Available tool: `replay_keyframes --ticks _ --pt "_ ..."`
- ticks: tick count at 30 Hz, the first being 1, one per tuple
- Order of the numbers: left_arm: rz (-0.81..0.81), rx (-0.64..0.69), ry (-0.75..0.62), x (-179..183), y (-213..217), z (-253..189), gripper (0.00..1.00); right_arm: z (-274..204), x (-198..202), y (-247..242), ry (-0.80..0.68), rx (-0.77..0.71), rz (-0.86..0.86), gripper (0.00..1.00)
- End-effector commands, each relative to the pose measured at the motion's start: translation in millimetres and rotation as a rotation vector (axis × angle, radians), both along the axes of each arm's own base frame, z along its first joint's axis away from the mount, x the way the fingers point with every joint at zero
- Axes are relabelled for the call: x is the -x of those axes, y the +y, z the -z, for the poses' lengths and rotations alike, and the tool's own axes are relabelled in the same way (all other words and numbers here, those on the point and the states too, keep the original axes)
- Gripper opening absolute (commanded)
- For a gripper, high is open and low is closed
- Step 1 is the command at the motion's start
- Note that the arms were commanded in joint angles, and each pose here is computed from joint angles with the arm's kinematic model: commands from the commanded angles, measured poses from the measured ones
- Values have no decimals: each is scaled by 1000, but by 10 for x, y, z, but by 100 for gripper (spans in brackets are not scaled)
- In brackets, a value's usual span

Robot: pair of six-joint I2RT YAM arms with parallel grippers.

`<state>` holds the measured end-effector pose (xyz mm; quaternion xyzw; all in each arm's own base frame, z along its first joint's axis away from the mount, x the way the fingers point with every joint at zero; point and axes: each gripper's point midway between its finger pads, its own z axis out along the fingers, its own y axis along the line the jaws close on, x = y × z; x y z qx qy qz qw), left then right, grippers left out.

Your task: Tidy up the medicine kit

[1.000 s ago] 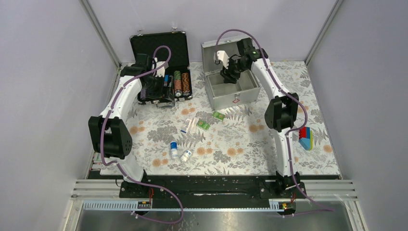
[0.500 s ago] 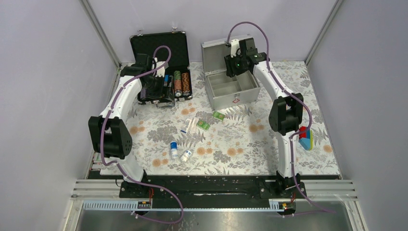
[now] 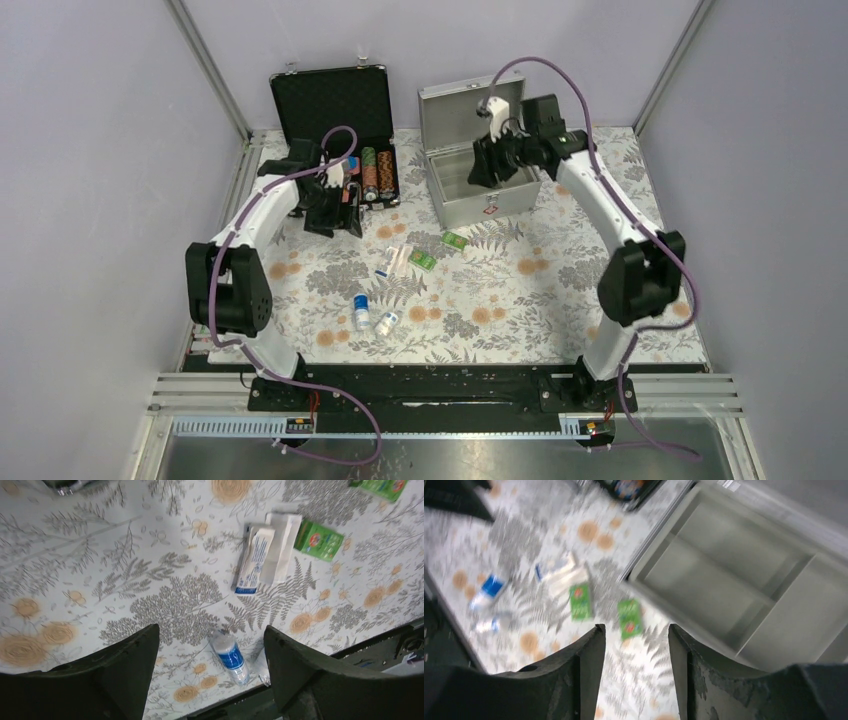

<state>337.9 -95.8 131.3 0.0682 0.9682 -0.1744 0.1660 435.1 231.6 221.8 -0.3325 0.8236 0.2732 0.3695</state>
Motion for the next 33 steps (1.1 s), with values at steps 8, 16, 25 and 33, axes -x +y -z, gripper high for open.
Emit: replay_keyframes --ticks 8,16,25,33 --pt "62 -69 13 26 -317 363 61 469 1155 -162 35 102 -168 59" --pt "220 -89 52 -78 -831 671 61 523 1301 -395 24 182 -102 60" --pt "307 -185 69 -20 -1087 925 74 555 1368 -451 20 198 -98 60" --pt "336 -226 92 78 -1119 1081 46 564 1358 -455 20 203 -98 60"
